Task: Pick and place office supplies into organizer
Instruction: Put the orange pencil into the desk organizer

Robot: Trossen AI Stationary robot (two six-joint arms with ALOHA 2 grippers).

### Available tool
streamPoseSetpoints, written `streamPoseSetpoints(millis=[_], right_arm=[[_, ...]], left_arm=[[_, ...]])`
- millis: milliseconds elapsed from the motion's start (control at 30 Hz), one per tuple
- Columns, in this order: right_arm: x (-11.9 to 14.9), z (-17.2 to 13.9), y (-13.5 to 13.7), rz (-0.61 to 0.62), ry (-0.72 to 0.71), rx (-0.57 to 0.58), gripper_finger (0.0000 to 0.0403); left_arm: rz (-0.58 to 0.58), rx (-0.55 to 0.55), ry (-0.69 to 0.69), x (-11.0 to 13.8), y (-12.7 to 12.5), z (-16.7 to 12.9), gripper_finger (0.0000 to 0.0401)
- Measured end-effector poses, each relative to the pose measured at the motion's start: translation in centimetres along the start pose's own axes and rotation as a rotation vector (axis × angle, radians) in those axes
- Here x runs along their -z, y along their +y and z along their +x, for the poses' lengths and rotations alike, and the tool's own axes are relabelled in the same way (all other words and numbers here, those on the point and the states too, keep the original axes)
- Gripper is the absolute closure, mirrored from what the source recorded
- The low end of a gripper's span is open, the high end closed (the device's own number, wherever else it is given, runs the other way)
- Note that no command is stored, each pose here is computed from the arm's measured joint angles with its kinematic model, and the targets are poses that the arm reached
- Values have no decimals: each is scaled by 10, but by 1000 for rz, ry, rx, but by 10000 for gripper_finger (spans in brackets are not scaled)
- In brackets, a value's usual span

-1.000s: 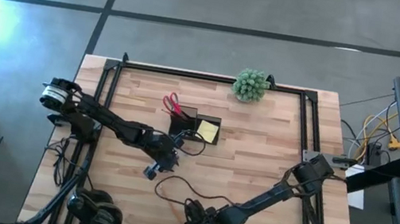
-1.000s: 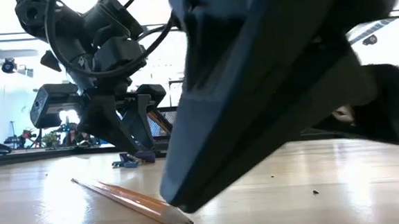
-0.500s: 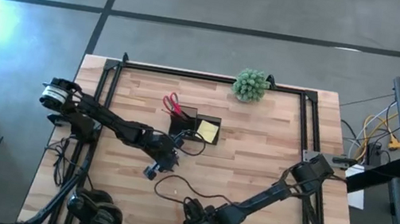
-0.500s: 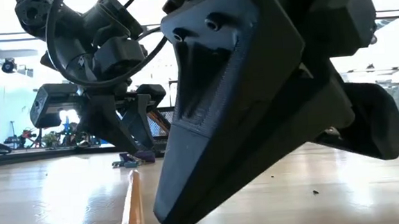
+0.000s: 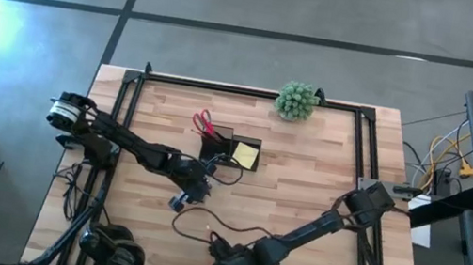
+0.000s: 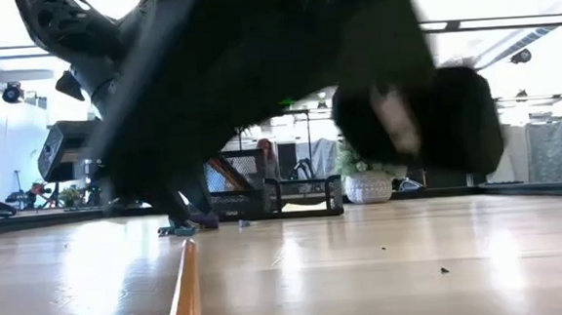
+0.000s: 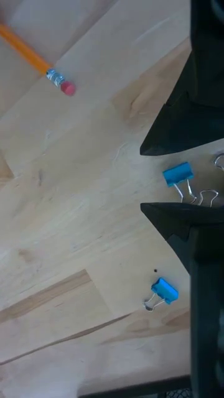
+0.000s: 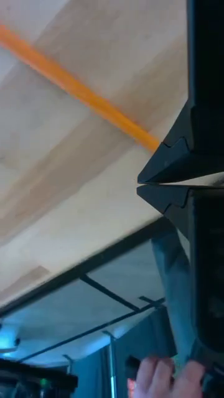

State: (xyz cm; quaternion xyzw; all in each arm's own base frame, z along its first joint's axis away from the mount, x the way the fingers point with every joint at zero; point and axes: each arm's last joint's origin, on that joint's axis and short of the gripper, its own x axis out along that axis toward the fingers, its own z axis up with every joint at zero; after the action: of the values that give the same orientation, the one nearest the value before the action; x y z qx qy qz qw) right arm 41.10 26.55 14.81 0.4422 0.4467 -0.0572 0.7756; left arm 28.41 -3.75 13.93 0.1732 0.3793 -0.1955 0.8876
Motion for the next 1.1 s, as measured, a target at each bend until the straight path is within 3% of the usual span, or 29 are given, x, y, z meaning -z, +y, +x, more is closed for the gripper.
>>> streamPoseSetpoints(millis=[267, 467, 667, 800, 900, 1100], right_arm=[[-5, 16, -8, 21, 7, -22, 394], [-4, 6, -26, 59, 12, 224, 394], [-11, -11, -30, 26, -104, 349, 394], [-17, -38, -24, -4, -208, 419, 394], [-16, -63, -23, -45, -209, 502, 394], [-16, -99, -28, -396, -19, 658, 383]], left_arm=[[0, -3, -3, 0, 0, 0, 283], [2, -12, -11, -2, 1, -2, 283], [-10, -24, -11, -3, 1, -3, 283], [-107, -25, -15, -4, 2, -4, 283], [-214, 0, -25, -5, 0, -4, 283], [-548, 155, -109, -16, -9, -6, 283]])
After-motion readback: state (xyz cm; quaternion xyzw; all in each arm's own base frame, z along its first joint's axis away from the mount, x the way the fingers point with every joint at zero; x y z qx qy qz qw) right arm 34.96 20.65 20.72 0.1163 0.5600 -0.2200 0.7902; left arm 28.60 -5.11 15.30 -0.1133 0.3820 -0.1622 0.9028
